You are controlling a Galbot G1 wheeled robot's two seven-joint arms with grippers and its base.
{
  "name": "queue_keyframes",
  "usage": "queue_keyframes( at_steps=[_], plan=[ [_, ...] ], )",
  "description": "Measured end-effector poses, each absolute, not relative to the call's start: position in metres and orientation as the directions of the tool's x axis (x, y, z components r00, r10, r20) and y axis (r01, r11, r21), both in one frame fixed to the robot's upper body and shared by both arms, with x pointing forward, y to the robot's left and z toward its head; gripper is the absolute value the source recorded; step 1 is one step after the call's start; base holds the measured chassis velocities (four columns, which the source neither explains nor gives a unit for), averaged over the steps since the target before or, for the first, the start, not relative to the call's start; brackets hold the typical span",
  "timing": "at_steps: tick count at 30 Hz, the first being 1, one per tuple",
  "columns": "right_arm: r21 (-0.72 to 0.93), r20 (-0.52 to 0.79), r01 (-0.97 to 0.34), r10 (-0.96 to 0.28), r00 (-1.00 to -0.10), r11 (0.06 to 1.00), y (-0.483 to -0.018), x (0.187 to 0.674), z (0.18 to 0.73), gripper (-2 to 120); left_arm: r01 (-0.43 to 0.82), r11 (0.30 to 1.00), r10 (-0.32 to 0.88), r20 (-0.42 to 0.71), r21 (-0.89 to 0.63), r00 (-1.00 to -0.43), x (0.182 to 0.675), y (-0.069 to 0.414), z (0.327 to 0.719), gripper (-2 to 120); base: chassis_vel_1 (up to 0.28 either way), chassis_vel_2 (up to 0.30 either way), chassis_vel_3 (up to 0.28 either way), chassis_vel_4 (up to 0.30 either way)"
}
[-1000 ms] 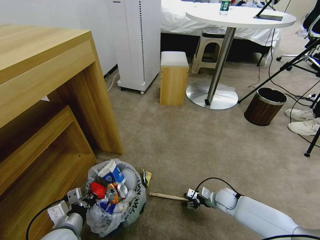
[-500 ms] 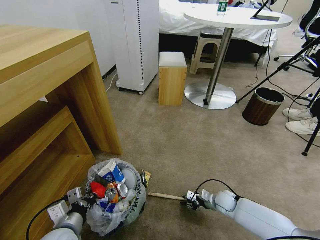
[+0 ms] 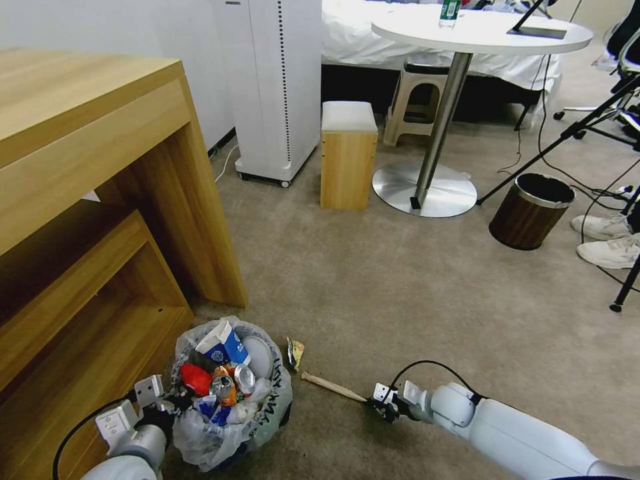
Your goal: Pick up the trash bin and place the garbage on the floor into it.
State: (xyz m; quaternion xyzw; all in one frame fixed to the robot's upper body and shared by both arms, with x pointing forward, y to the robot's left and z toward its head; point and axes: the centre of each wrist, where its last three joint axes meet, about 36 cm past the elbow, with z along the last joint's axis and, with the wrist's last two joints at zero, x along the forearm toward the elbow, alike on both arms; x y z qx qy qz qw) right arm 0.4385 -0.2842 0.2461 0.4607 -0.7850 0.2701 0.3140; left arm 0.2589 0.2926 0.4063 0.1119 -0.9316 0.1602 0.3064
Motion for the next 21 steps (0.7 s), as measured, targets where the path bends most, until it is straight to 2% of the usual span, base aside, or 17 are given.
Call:
queue_keyframes(
  at_steps=[2,4,10,19,20,21],
  plan=[
    [-0.137,0.733,-0.891,-0.561,-0.385,0.433,-0.284,0.439,0.250,0,-0.306,0.924,-0.110,0.607,-0.230,-0.787,0.259,0.293,0.406,0,0.000,0.000,0.000,0.000],
    [-0.181,0.660,-0.875,-0.605,-0.446,0.448,-0.291,0.443,0.283,0,-0.302,0.925,-0.107,0.606,-0.230,-0.789,0.260,0.292,0.406,0,0.000,0.000,0.000,0.000],
    [-0.273,0.508,-0.849,-0.681,-0.527,0.453,-0.301,0.446,0.337,0,-0.297,0.927,-0.104,0.606,-0.227,-0.788,0.261,0.292,0.406,0,0.000,0.000,0.000,0.000],
    [-0.333,0.374,-0.828,-0.742,-0.556,0.452,-0.290,0.450,0.378,0,-0.291,0.931,-0.102,0.608,-0.221,-0.788,0.258,0.292,0.409,0,0.000,0.000,0.000,0.000],
    [-0.342,0.346,-0.823,-0.754,-0.559,0.453,-0.286,0.452,0.385,0,-0.289,0.932,-0.102,0.607,-0.220,-0.788,0.258,0.292,0.410,0,0.000,0.000,0.000,0.000],
    [-0.372,0.257,-0.811,-0.789,-0.558,0.452,-0.273,0.459,0.408,0,-0.286,0.933,-0.101,0.604,-0.219,-0.791,0.257,0.291,0.413,0,0.000,0.000,0.000,0.000]
  ],
)
